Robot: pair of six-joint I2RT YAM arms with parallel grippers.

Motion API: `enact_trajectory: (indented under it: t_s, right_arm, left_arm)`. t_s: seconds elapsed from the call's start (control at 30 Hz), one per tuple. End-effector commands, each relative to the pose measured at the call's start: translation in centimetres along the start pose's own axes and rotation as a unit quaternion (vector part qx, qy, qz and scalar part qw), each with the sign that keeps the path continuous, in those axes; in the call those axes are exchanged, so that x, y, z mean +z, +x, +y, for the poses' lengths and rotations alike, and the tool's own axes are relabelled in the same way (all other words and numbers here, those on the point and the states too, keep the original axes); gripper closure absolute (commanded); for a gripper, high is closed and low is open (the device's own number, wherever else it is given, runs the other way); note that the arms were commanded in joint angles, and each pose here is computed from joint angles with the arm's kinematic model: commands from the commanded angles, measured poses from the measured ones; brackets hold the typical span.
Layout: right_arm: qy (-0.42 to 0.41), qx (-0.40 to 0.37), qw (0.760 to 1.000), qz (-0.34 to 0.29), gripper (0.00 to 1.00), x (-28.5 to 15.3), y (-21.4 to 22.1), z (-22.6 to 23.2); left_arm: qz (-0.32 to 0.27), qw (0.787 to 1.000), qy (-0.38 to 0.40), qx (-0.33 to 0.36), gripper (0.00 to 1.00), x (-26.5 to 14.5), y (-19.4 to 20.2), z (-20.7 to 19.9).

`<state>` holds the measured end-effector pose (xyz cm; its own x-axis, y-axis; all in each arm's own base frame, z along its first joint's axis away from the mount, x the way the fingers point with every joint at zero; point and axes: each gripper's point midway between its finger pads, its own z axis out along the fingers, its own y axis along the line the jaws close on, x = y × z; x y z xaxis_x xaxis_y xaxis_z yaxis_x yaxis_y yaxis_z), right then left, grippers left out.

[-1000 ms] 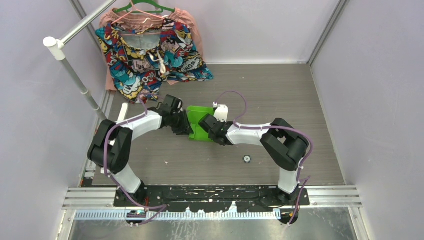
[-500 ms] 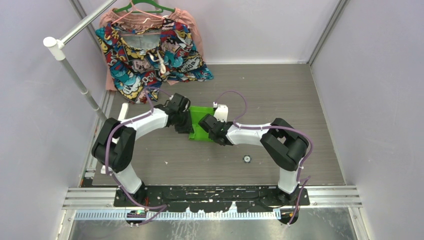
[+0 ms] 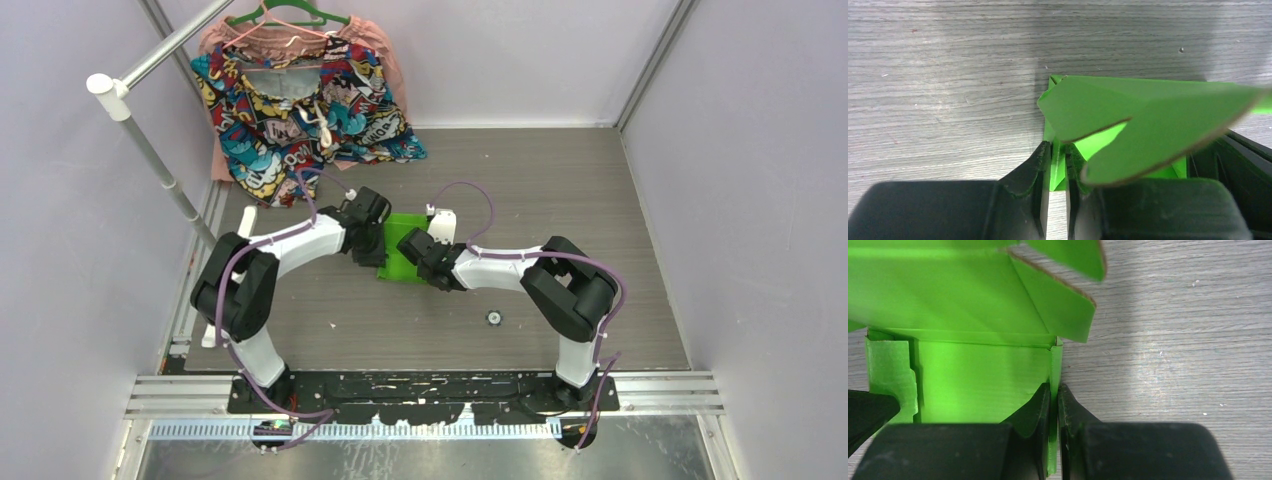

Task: Fold the paper box
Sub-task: Fold the paper box at the center of the board.

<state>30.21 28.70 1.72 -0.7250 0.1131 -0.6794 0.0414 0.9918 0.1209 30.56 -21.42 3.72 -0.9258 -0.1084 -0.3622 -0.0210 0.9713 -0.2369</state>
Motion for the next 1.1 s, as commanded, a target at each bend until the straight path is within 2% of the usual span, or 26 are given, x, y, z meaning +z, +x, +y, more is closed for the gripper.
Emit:
enact_trajectory:
  t_s: [0.0,0.37,0.63,0.9,1.07]
  right_arm:
    - [0.039,-0.049,0.993,0.102,0.99,0.97,6.64,-3.49]
    - [0.040,-0.053,0.993,0.101,0.99,0.93,6.48,-3.43]
    - [0.040,-0.055,0.993,0.100,0.99,0.98,6.32,-3.34]
    - [0.041,-0.059,0.992,0.101,0.99,1.03,6.34,-3.36]
    - [0.039,-0.058,0.992,0.103,0.99,1.15,6.50,-3.25]
  left_arm:
    - [-0.009,0.999,-0.031,0.023,0.87,0.45,-0.33,0.19]
    - [-0.014,0.996,-0.076,0.052,0.92,0.49,-0.35,0.36]
    - [-0.016,0.991,-0.110,0.075,0.89,0.51,-0.37,0.41]
    - [-0.024,0.986,-0.140,0.092,0.99,0.40,-0.61,0.57]
    - [-0.033,0.981,-0.159,0.103,1.00,0.22,-0.84,0.66]
